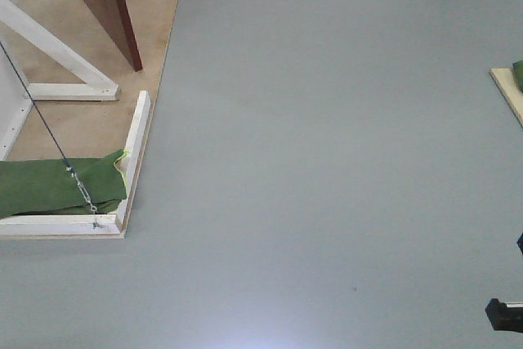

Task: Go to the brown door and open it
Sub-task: 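Drive the base forward along the platform edge toward the brown door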

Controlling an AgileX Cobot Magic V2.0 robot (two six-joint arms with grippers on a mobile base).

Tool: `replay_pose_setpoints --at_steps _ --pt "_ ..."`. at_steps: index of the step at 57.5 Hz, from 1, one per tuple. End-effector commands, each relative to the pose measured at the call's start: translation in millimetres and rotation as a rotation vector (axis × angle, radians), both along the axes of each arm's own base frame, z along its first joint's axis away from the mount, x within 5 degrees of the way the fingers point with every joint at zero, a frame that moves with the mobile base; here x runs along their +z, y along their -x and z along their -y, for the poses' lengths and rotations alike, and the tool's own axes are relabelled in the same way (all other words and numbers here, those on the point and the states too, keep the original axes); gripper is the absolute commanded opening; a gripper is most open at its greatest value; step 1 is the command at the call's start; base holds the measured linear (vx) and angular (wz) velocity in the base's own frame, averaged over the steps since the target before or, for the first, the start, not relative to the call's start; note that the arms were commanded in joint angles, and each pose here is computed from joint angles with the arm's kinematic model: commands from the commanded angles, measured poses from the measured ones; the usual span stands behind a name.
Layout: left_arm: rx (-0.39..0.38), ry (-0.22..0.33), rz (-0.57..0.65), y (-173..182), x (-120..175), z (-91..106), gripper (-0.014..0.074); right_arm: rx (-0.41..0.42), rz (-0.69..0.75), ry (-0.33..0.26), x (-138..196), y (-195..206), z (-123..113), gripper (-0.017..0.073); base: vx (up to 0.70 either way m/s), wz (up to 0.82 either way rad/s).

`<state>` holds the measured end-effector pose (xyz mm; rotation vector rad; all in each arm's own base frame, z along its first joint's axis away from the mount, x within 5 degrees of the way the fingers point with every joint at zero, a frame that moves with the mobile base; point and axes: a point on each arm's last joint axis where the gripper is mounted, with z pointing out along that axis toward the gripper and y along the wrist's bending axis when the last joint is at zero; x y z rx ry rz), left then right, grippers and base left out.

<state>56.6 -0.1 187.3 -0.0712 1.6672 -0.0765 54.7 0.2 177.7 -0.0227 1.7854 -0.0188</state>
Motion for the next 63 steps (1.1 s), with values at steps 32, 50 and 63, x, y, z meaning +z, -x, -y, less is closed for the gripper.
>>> replay_pose_setpoints --at_steps 32,50,63 --pt "-0.006 0.007 0.125 1.8 17.3 0.5 -0.0006 -0.003 0.065 0.012 5.3 -2.2 0.4 0.0 0.03 0.0" --pt "-0.006 0.007 0.125 1.8 17.3 0.5 -0.0006 -0.003 0.065 0.012 5.3 -2.2 0.4 0.0 0.07 0.02" --pt "-0.006 0.007 0.125 1.8 17.3 0.5 -0.0006 -0.003 0.065 0.012 5.3 -2.2 0.4 0.0 0.11 0.03"
